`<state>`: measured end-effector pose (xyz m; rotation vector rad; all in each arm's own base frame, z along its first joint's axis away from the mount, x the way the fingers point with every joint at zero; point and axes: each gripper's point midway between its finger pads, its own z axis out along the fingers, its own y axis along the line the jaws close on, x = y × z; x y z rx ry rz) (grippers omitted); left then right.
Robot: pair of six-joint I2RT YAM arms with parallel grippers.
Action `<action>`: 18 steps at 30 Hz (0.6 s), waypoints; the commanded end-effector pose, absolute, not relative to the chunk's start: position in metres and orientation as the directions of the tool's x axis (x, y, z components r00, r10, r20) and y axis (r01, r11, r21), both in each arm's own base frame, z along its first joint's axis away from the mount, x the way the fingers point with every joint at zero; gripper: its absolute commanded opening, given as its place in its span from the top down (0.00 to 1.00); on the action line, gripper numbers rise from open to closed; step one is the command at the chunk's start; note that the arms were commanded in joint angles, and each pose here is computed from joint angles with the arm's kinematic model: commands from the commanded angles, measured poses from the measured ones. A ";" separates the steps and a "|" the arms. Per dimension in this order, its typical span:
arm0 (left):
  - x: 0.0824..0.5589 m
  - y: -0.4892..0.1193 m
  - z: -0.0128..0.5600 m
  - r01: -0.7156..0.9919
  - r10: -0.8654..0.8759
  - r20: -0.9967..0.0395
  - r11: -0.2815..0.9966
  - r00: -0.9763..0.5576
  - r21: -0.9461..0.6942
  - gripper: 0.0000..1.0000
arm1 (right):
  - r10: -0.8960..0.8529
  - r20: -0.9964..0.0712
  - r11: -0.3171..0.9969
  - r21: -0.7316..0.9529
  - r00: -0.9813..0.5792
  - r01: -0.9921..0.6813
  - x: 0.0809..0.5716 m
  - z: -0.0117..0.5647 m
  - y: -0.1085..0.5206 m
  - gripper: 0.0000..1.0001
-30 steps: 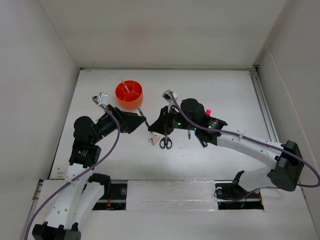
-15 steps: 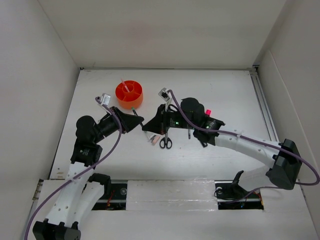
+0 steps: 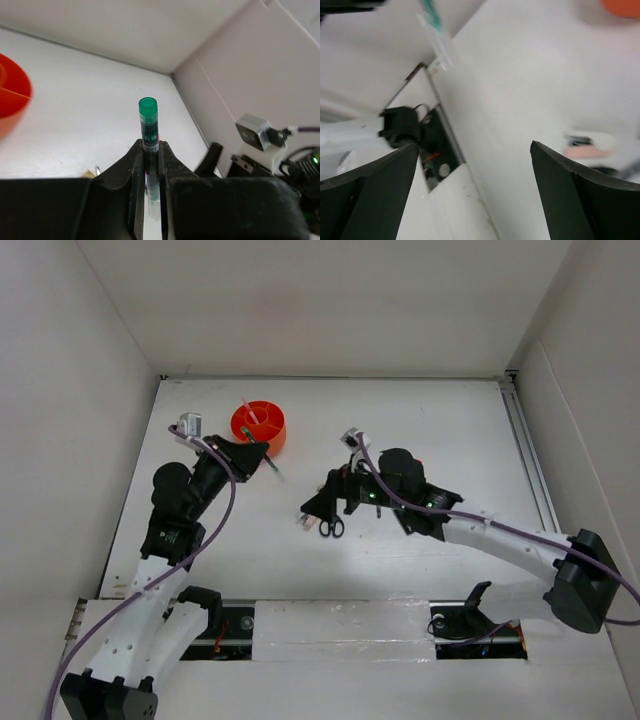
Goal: Sort the stationery into containers
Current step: Place the pen in the storage box.
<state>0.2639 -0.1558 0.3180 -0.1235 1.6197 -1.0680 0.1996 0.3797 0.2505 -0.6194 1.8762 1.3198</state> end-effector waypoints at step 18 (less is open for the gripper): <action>0.499 -0.070 0.341 0.052 -0.122 -0.988 0.992 0.090 -0.118 1.00 | 0.088 -0.863 0.529 0.463 -0.497 -0.711 0.159 0.255 0.253 0.00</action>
